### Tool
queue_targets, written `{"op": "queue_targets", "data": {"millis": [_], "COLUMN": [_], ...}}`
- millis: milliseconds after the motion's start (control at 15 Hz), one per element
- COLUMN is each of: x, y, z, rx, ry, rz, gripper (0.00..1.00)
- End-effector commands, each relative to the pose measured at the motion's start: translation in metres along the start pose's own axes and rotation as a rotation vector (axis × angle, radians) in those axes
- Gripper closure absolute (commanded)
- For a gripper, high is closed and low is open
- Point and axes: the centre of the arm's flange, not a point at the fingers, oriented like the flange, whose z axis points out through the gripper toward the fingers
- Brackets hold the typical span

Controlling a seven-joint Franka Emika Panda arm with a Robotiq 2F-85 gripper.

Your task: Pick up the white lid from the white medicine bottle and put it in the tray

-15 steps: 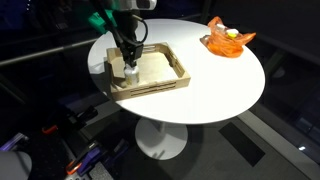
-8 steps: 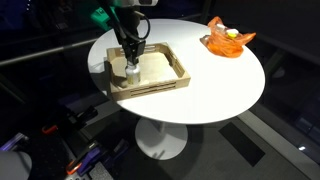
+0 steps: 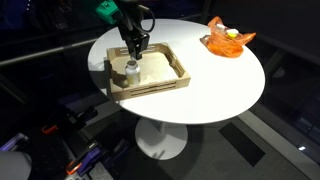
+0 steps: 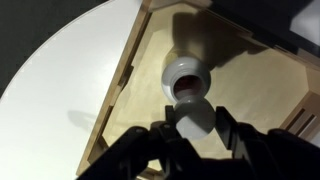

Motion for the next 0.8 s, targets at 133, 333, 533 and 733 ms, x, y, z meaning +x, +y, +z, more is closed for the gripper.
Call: {"op": "queue_targets", "data": {"millis": [133,333,533,733], "x": [0.031,0.041,0.049,0.052], "y": [-0.009,-0.015,-0.021,-0.026], "z": [0.011,0.022,0.029,0.033], "rx": [-0.014,-0.012,-0.011,-0.007], "ry": [-0.036,-0.045,-0.047,-0.049], "rz": [0.008,0.006,0.000,-0.011], "gripper": [0.80,0.80,0.80,0.81]}}
